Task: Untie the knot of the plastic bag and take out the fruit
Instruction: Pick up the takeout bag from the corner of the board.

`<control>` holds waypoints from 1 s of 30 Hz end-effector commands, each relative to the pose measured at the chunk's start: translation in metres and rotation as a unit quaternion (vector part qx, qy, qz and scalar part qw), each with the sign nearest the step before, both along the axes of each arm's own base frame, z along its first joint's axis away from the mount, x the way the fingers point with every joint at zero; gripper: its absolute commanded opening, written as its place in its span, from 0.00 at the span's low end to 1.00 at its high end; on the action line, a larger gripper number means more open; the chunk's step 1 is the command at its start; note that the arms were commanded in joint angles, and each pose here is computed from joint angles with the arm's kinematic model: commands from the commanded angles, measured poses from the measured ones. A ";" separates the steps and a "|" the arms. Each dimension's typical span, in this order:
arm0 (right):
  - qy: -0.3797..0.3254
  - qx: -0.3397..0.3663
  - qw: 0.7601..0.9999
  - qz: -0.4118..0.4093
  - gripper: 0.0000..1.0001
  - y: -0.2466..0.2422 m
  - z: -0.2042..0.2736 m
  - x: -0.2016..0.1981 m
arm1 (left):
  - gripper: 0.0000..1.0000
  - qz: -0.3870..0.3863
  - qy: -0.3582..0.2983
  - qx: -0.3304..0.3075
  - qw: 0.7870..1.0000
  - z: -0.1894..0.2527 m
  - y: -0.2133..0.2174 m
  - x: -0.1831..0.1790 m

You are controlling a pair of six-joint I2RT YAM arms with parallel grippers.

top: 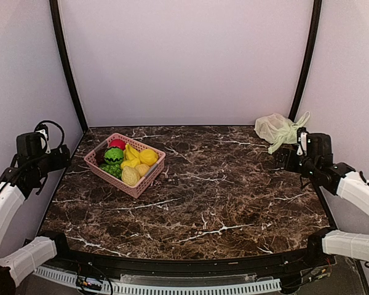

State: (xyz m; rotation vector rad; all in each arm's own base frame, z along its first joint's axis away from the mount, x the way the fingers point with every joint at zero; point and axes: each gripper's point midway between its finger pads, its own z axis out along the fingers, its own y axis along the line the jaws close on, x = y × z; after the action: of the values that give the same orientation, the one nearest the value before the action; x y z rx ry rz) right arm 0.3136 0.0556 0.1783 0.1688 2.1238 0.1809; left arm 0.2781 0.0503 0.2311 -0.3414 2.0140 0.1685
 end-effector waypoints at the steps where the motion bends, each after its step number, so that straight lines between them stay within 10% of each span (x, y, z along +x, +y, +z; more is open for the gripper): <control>1: -0.047 0.012 0.999 -0.001 0.99 0.000 0.026 0.006 | 0.99 -0.005 0.004 0.001 1.000 0.004 -0.002 -0.002; 30: 0.114 0.056 0.982 -0.137 0.99 -0.107 0.007 0.177 | 0.99 0.006 0.033 0.069 0.997 -0.007 0.013 -0.008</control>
State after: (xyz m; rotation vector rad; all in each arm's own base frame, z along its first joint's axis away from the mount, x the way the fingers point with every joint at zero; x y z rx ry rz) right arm 0.4688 -0.0451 0.1919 0.5311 2.2714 0.1105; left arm 0.2695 0.0639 0.2317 -0.2902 2.0313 0.3193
